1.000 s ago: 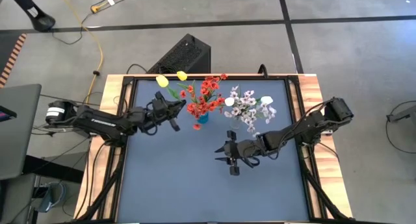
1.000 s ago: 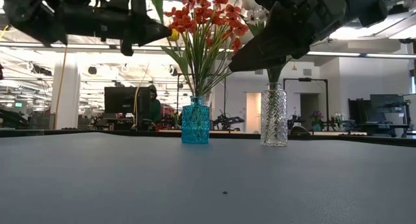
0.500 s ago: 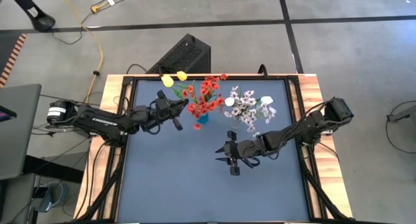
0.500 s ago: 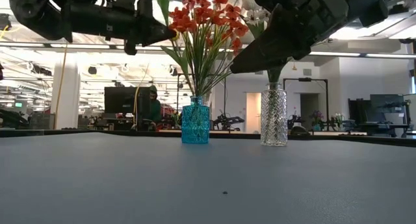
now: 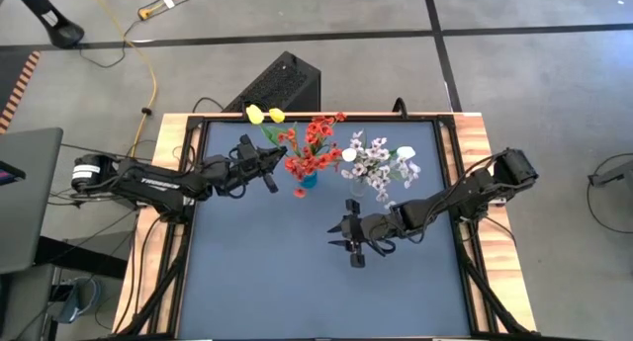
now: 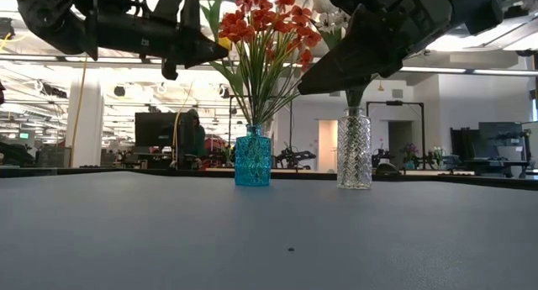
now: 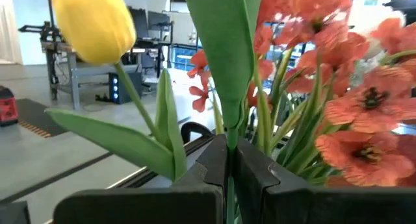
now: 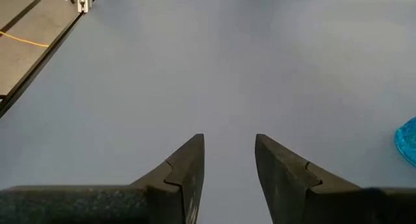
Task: Sort flowers into vase by color
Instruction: Put the yellow tulip into the blue vase
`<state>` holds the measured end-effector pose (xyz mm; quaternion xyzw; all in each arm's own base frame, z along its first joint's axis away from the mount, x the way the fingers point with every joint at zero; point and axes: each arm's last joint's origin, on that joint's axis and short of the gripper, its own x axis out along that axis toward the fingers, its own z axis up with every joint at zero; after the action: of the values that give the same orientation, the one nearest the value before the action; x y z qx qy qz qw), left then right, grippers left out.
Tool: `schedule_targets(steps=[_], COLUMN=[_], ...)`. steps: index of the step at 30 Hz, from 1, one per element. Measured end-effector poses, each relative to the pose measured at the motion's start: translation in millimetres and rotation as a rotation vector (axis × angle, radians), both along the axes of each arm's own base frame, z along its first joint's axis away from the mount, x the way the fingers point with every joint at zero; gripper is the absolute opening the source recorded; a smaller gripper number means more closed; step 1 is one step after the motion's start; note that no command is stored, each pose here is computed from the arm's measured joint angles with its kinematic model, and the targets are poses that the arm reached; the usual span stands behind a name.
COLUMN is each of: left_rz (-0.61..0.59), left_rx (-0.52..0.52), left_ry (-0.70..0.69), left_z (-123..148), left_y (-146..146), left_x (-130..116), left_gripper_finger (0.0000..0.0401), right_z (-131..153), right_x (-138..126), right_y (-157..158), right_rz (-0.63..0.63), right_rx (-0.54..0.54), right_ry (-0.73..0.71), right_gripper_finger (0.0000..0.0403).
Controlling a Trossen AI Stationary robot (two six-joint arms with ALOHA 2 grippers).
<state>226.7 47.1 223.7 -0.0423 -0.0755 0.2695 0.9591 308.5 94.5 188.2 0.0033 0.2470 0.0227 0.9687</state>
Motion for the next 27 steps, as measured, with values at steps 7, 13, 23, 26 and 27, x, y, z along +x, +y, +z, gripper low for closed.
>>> schedule_targets(steps=[7, 13, 23, 26, 27], left_rz=[-0.018, -0.034, -0.028, -0.025, -0.027], left_rx=[-0.028, -0.033, -0.05, -0.08, -0.089], left_ry=[0.013, 0.084, 0.173, 0.195, 0.202], left_z=[-2, 11, 17, 5, 0], left_y=[4, 6, 8, 10, 11], left_x=[1, 12, 24, 32, 35], left_gripper_finger=[0.0, 0.0, 0.0, 0.0, 0.0], right_z=[0, 0, 0, 0, 0], right_x=[0, 1, 1, 1, 1], right_y=[0, -4, -4, -4, -4], right_rz=[0.0, -0.012, -0.012, -0.012, -0.013], right_rx=[-0.001, -0.001, -0.001, -0.001, -0.002], right_ry=[0.0, 0.0, 0.0, 0.001, 0.003], right_gripper_finger=[0.0162, 0.0162, 0.0162, 0.0162, 0.0162])
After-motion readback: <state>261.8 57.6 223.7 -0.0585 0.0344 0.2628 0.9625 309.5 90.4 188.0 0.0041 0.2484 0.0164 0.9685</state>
